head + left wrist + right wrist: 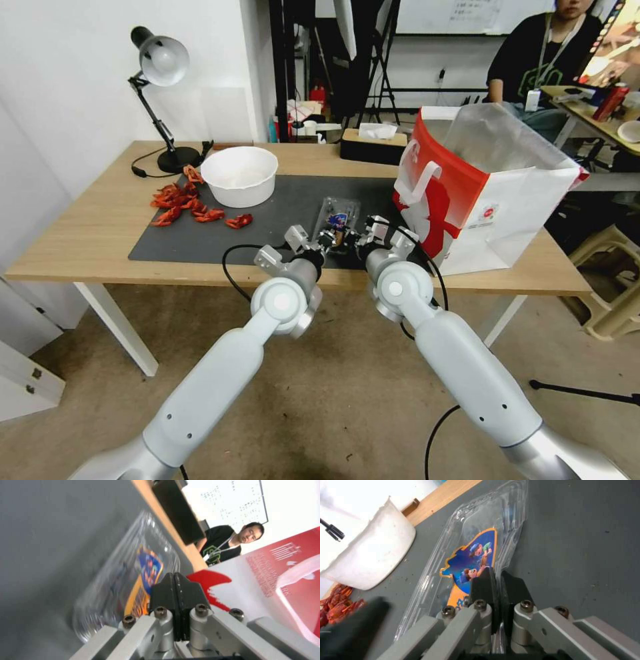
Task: Close the takeout container lid, then place the container into the takeout bag.
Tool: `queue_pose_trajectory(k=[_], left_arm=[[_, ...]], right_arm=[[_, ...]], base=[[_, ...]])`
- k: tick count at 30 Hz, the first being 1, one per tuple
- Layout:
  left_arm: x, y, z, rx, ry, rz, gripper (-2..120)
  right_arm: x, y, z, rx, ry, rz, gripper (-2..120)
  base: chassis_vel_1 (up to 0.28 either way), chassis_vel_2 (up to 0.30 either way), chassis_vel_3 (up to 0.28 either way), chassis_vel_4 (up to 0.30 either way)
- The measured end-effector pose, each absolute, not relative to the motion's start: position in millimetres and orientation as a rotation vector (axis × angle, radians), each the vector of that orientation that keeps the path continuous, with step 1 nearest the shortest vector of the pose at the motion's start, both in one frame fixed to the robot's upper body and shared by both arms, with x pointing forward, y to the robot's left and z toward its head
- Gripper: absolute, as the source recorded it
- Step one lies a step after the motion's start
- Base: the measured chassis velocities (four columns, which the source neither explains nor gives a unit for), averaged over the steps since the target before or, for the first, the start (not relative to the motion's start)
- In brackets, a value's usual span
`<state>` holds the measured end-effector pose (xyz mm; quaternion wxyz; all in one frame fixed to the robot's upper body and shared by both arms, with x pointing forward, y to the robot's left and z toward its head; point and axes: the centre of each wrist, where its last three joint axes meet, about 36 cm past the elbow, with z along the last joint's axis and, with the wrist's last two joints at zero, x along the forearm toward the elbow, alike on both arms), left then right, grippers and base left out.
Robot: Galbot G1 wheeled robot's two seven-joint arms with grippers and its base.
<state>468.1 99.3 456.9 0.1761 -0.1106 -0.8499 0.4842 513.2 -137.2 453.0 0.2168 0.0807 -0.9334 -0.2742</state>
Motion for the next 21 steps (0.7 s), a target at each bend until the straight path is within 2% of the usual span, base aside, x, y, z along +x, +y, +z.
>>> queue_pose_trajectory(k=[8, 11, 12, 14, 15, 21], left_arm=[[439.7, 132.9, 466.3, -0.393, -2.691, 1.160, 2], [422.1, 153.8, 463.3, -0.412, -2.869, 0.970, 15], [422.1, 153.8, 463.3, -0.412, -2.869, 0.970, 15], [408.2, 170.3, 457.7, -0.406, -2.975, 0.824, 25], [408.2, 170.3, 457.7, -0.406, -2.975, 0.824, 25], [383.4, 194.7, 443.6, -0.354, -3.132, 0.498, 47]], right_arm=[[511.9, -135.4, 456.3, 0.230, -2.589, -0.767, 0], [511.1, -134.1, 458.4, 0.235, -2.590, -0.771, 0], [511.1, -134.1, 458.4, 0.235, -2.590, -0.771, 0], [510.7, -133.5, 459.5, 0.238, -2.591, -0.774, 0], [510.7, -133.5, 459.5, 0.238, -2.591, -0.774, 0], [509.9, -132.3, 460.9, 0.243, -2.592, -0.778, 0]], base=[[0.000, 0.000, 0.000, 0.000], [0.000, 0.000, 0.000, 0.000], [0.000, 0.000, 0.000, 0.000], [0.000, 0.000, 0.000, 0.000], [0.000, 0.000, 0.000, 0.000], [0.000, 0.000, 0.000, 0.000]])
